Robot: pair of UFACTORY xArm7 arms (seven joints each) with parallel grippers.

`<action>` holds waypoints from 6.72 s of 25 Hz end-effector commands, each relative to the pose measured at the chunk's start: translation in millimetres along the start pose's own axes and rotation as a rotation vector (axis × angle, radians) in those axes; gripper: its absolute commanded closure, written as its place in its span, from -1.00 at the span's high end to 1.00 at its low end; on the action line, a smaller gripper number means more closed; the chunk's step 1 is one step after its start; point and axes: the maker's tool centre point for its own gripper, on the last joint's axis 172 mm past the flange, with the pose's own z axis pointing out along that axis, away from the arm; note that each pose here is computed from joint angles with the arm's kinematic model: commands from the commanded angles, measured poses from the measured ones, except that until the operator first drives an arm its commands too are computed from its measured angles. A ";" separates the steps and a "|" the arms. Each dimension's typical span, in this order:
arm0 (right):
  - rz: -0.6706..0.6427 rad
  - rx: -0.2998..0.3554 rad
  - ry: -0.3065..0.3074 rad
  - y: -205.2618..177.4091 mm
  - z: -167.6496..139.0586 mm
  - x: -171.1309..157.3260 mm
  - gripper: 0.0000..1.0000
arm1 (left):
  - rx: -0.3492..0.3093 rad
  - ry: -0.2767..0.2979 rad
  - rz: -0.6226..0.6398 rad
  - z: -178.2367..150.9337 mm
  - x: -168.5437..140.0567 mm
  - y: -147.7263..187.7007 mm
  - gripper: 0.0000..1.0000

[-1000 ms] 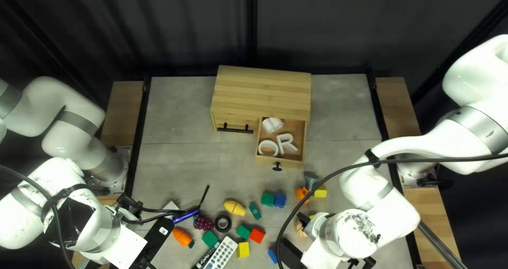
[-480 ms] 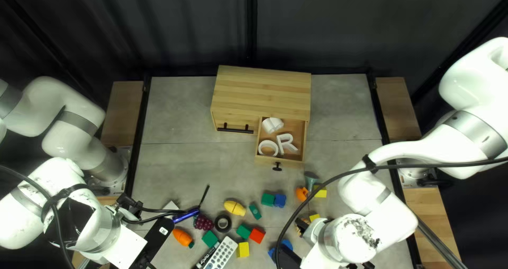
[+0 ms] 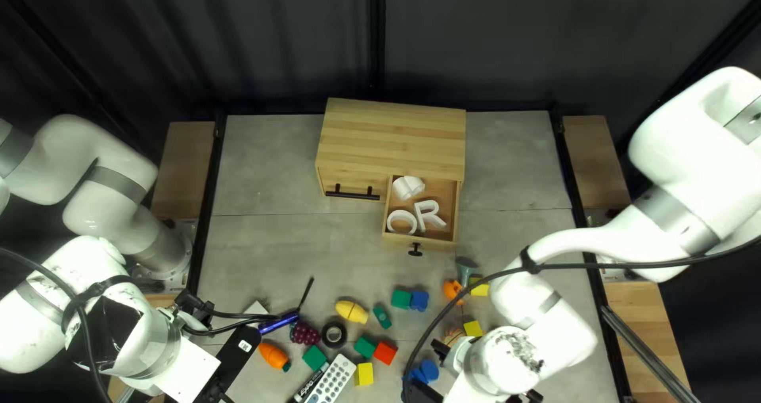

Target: Open drawers and place objects into drawer and close

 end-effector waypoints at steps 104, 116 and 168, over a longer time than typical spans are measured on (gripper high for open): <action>0.526 0.055 -0.176 -202.4 29.2 -89.4 1.00 | 0.000 0.000 0.000 0.0 0.0 0.0 1.00; 0.526 0.055 -0.176 -202.4 29.2 -89.4 1.00 | 0.000 0.000 0.000 0.0 0.0 0.0 1.00; 0.526 0.055 -0.176 -202.4 29.2 -89.4 1.00 | 0.133 -0.054 0.255 155.8 26.6 -85.9 1.00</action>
